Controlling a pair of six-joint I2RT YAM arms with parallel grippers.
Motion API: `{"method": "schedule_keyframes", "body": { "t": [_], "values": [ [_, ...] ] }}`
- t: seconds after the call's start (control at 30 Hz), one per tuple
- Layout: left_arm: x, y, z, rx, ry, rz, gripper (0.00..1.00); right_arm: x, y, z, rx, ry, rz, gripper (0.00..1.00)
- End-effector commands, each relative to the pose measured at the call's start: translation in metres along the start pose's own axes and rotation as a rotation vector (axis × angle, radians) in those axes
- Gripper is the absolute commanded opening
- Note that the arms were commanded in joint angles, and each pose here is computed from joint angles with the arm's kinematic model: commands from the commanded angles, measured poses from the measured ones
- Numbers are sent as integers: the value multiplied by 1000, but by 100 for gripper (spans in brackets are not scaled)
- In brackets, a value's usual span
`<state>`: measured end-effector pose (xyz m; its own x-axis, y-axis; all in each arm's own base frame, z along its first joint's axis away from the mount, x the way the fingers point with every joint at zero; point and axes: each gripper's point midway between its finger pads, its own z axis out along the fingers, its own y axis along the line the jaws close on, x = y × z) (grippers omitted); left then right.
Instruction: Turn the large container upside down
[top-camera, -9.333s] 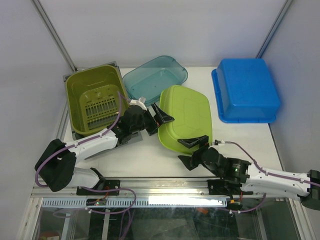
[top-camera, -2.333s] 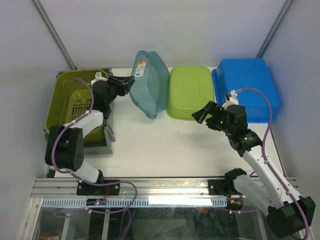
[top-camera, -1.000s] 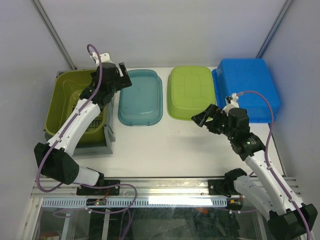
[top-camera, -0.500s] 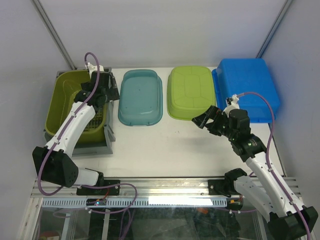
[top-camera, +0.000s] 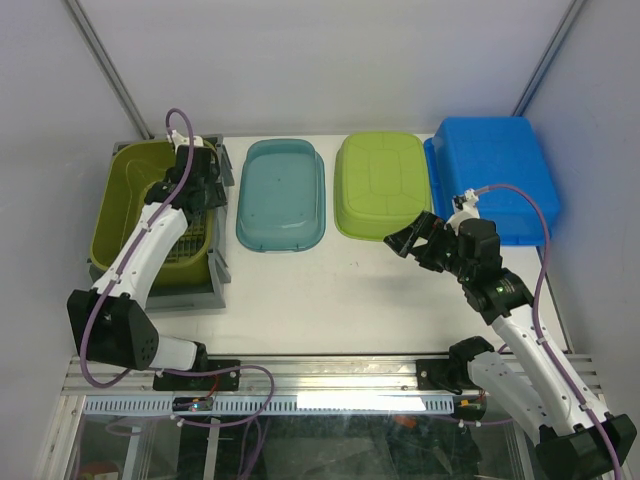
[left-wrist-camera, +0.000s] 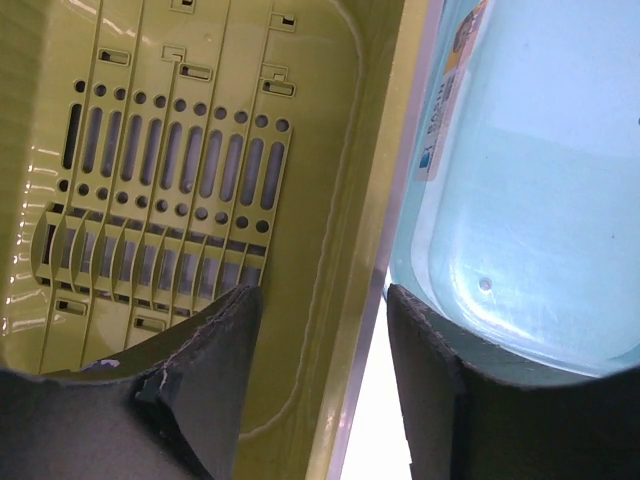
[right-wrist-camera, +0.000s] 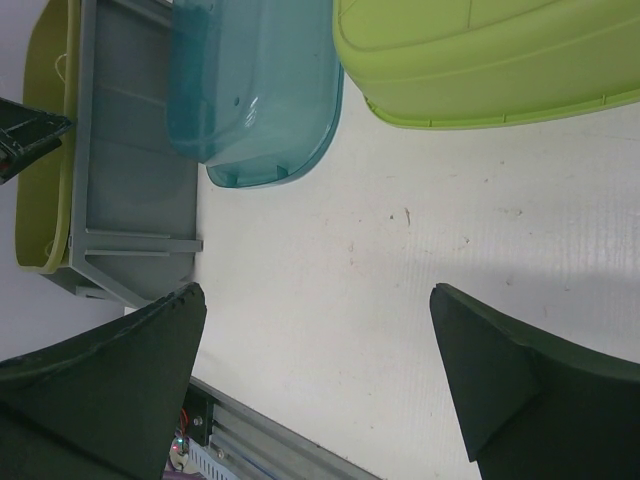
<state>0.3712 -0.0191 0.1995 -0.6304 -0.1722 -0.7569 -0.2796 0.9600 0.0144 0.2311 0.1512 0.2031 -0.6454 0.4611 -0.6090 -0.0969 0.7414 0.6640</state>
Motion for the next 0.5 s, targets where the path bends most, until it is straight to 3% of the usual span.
{"method": "schedule_keyframes", "body": {
  "t": [0.0,0.27,0.37,0.47],
  "values": [
    [-9,-3,4,33,-30,3,53,-10,12,-4,-41,-36,-13,99],
    [-6,-11,14,67,-11,5,32,-11,12,-6,-40,-45,-14,99],
    [-10,-14,10,91,-20,0,14,-11,13,-7,-40,-43,-15,99],
    [-30,-19,-7,130,-68,-12,3,-13,13,-7,-40,-48,-16,99]
  ]
}}
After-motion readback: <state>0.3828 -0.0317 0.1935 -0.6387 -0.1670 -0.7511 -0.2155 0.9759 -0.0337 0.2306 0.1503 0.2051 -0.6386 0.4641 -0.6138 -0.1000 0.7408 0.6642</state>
